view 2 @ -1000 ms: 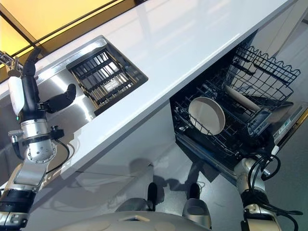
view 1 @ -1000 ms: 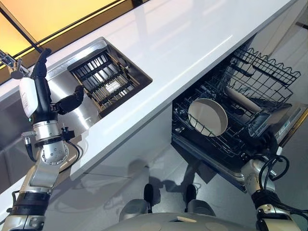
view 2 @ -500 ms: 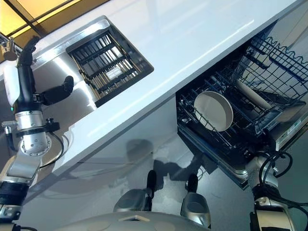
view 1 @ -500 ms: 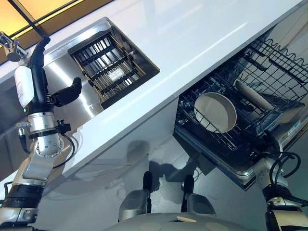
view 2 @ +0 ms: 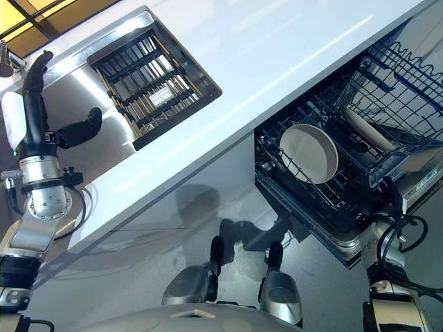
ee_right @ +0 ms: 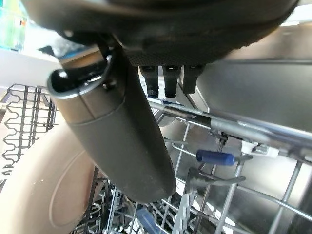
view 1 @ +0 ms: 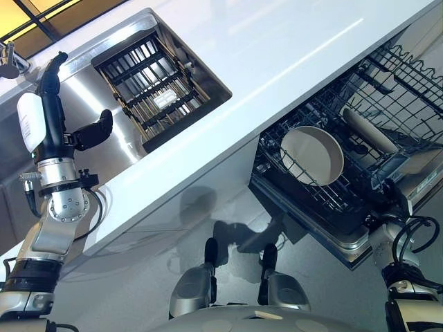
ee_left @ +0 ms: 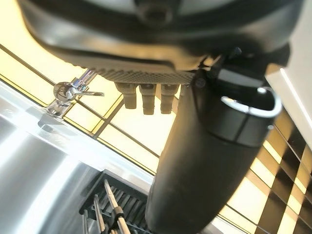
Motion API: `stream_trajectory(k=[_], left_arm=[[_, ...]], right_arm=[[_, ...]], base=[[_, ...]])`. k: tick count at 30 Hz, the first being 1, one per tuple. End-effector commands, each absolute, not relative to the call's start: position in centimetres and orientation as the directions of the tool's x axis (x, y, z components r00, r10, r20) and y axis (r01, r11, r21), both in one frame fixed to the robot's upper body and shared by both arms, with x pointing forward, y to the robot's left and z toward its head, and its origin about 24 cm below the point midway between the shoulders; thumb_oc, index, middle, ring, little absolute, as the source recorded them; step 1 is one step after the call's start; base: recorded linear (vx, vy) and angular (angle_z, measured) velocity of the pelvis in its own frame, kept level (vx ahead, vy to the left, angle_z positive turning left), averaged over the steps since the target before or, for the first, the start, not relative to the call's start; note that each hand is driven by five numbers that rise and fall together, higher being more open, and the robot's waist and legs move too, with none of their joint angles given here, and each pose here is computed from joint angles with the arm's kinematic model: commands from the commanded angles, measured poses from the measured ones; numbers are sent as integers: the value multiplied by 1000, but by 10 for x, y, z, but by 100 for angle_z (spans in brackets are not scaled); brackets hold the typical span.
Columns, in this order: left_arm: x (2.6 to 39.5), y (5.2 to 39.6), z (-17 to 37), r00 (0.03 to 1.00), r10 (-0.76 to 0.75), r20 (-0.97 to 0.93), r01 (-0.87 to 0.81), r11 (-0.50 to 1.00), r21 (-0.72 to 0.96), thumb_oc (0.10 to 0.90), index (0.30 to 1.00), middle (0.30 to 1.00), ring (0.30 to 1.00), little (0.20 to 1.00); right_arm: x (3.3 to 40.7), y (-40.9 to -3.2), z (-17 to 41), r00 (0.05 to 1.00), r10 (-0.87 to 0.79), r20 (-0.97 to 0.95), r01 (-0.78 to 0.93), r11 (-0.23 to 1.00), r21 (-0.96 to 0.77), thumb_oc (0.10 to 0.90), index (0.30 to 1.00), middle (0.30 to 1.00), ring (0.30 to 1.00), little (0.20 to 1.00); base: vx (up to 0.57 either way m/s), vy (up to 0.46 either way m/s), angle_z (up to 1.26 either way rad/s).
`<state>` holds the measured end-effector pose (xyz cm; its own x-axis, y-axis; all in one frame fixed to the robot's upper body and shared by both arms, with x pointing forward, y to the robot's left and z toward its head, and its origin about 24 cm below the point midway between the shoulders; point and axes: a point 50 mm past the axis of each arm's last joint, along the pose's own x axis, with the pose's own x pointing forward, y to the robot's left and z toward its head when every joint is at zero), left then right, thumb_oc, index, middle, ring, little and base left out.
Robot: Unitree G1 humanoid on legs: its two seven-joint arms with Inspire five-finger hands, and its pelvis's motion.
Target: Pick up plates and place into dishwasher.
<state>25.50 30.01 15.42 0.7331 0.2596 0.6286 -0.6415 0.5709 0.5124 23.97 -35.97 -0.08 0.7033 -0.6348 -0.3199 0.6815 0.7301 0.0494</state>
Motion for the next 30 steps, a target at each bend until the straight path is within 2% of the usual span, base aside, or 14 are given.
stream_trajectory(k=[1, 6, 10, 13, 14, 17, 20, 21, 22, 23, 25, 30], left_arm=[[261, 301, 202, 600, 229, 766, -722, 568, 396, 800, 900, 900, 900, 900], [266, 299, 202, 615, 222, 756, -707, 579, 405, 800, 900, 900, 900, 900], [271, 295, 203, 634, 206, 745, -686, 596, 418, 800, 900, 900, 900, 900], [270, 294, 201, 647, 190, 738, -667, 610, 428, 800, 900, 900, 900, 900], [269, 295, 199, 653, 183, 735, -660, 614, 434, 800, 900, 900, 900, 900], [266, 295, 193, 672, 159, 724, -634, 628, 451, 800, 900, 900, 900, 900], [265, 293, 189, 681, 147, 718, -621, 636, 458, 800, 900, 900, 900, 900], [264, 293, 188, 684, 142, 715, -615, 639, 462, 800, 900, 900, 900, 900], [264, 292, 187, 689, 137, 711, -609, 641, 467, 800, 900, 900, 900, 900], [263, 291, 186, 691, 135, 710, -608, 641, 469, 800, 900, 900, 900, 900], [263, 288, 183, 692, 135, 709, -609, 637, 472, 800, 900, 900, 900, 900], [257, 289, 179, 678, 165, 716, -633, 626, 455, 800, 900, 900, 900, 900]], right_arm=[[308, -336, 126, 897, -378, 228, 357, 925, 129, 800, 900, 900, 900, 900], [334, -296, 154, 932, -159, 325, 74, 963, 259, 800, 900, 900, 900, 900], [357, -246, 179, 910, 60, 411, -222, 906, 361, 800, 900, 900, 900, 900], [363, -203, 192, 839, 276, 469, -480, 780, 400, 800, 900, 900, 900, 900], [362, -184, 197, 784, 374, 495, -586, 707, 395, 800, 900, 900, 900, 900], [355, -150, 212, 670, 499, 550, -726, 596, 344, 800, 900, 900, 900, 900], [355, -148, 220, 701, 443, 559, -665, 689, 289, 800, 900, 900, 900, 900], [355, -153, 223, 741, 371, 560, -583, 769, 263, 800, 900, 900, 900, 900], [355, -161, 227, 778, 264, 570, -424, 891, 165, 800, 900, 900, 900, 900], [354, -166, 230, 782, 230, 580, -317, 947, 51, 800, 900, 900, 900, 900], [353, -173, 226, 817, 149, 557, -143, 988, -54, 800, 900, 900, 900, 900], [340, -207, 187, 896, 3, 445, 37, 996, -82, 800, 900, 900, 900, 900]], base=[[71, 33, 2], [67, 21, 8], [71, 11, 5], [88, -5, 11], [65, -1, 5], [91, -5, 10], [59, -1, 19], [74, -2, 7], [64, 9, 4], [46, 17, 1], [0, 0, 0], [-6, 3, 0]])
